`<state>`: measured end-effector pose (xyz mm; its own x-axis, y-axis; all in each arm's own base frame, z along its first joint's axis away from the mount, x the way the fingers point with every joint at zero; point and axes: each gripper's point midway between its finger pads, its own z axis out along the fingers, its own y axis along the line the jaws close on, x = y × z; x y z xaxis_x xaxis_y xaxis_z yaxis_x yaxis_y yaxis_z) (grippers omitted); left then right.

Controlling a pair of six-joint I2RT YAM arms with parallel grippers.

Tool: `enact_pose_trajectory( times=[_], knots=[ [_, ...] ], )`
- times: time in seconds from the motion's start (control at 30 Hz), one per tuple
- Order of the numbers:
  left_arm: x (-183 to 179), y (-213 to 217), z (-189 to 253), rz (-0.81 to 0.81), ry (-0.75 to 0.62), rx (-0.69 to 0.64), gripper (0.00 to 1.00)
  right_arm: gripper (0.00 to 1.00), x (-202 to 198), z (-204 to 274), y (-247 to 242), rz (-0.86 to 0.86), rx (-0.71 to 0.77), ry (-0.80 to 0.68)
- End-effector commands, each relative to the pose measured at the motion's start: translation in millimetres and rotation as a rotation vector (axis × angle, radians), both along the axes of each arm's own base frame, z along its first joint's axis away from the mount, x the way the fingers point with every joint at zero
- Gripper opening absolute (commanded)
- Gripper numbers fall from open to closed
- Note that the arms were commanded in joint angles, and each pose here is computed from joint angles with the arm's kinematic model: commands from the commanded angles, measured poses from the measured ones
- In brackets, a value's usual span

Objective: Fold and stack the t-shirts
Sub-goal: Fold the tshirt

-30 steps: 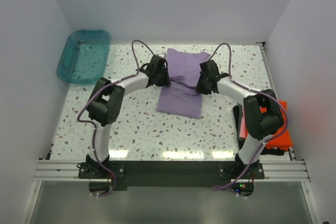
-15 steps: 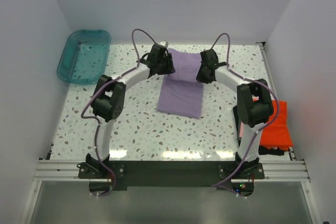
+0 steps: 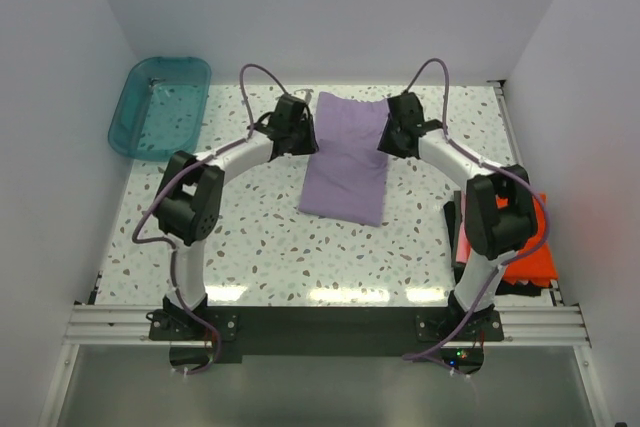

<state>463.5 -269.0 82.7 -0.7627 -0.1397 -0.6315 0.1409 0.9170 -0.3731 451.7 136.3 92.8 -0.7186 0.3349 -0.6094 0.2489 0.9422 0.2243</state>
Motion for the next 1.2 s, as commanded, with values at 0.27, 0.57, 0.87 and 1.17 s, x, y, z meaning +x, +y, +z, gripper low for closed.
enact_pose_trajectory(
  times=[0.27,0.57,0.87,1.17],
  knots=[
    [3.4,-26.7,-14.1,-0.036,-0.040,-0.050,0.23,0.32,0.9,-25.4,25.2,0.070,-0.047,0.029],
    [-32.7,-2.6,-71.8,0.074,0.093,0.035,0.22,0.31,27.1,-67.3,0.1,0.022,-0.062,0.135],
    [-70.3,16.1,-87.0,0.132,0.134,0.085,0.23,0.33,5.8,-81.3,7.4,0.065,-0.033,0.187],
    [-122.5,43.1,-89.8,0.175,0.162,0.079,0.24,0.35,-44.4,-73.3,37.3,0.146,-0.033,0.188]
  ],
)
